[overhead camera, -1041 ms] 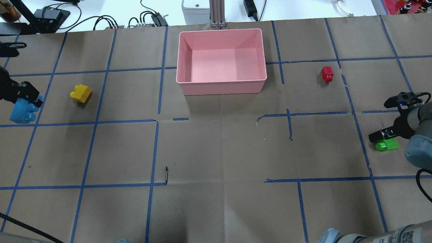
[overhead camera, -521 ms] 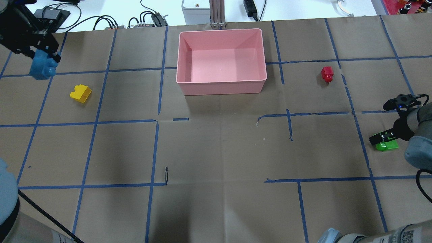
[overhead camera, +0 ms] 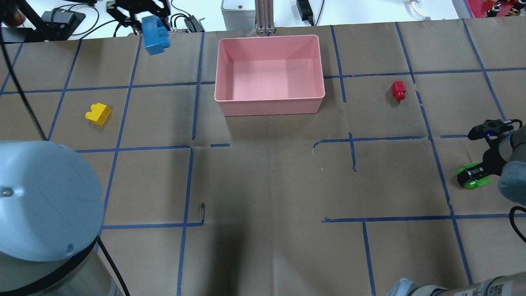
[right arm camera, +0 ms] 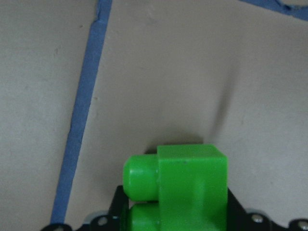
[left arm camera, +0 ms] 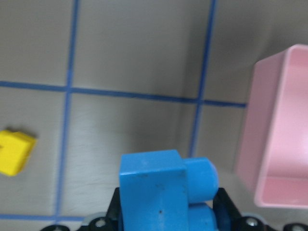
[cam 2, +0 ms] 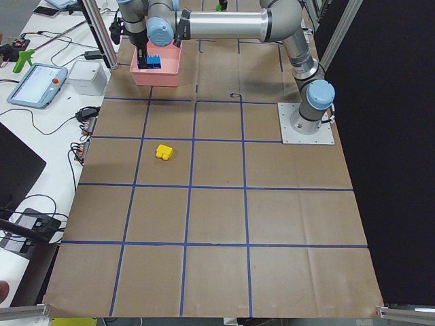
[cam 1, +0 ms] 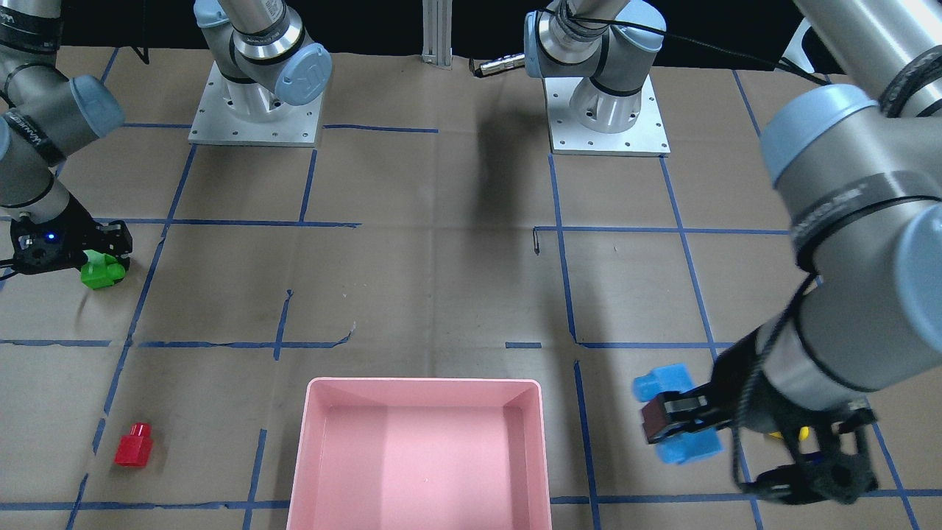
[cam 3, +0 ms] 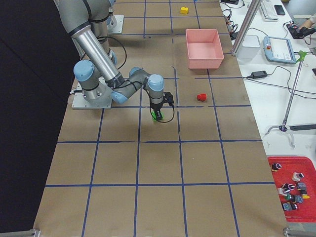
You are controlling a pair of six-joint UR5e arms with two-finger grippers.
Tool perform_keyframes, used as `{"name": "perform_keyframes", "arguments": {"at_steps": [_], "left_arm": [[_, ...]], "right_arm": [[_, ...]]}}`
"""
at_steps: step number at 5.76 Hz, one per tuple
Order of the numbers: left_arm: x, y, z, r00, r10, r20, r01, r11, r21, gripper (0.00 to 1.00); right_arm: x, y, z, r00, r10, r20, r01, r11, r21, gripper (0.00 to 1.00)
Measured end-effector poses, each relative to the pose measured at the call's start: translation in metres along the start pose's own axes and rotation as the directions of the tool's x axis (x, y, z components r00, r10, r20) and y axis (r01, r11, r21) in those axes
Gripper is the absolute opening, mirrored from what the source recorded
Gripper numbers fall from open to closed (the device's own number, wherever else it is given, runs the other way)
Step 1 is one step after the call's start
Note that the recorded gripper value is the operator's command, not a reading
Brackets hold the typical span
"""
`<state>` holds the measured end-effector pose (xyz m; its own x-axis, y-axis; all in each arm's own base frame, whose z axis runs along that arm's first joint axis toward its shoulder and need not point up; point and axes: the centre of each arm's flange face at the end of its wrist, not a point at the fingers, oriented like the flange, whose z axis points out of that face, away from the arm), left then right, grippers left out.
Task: Put all blocks into box
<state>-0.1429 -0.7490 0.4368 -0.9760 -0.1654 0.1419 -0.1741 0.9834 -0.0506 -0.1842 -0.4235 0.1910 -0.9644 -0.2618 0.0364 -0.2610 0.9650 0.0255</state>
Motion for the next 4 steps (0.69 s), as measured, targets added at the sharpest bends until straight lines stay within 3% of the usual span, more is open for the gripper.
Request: {"name": "perform_keyframes", "arguments": {"at_steps": [2,3,4], "left_arm": [[0.102,0.006,0.072,0.999,-0.036,0.033,0.035,0.999,0.022,0.27],[0.124,0.007,0.118,0.998,-0.028,0.050,0.027,0.999,0.020,0.45],[0.138,0.012,0.151,0.998,-0.014,0.058,0.013,1.000,0.011,0.98]], "right_arm": [[0.019,-0.032,-0.071,0.999,-0.044,-0.008,0.043,0.999,-0.029,0.04],[0.014,-0.058,-0.107,0.995,-0.092,-0.048,0.090,0.995,-0.033,0.04],[-0.001,-0.088,-0.142,0.988,-0.128,-0.089,0.125,0.991,-0.040,0.04]]}}
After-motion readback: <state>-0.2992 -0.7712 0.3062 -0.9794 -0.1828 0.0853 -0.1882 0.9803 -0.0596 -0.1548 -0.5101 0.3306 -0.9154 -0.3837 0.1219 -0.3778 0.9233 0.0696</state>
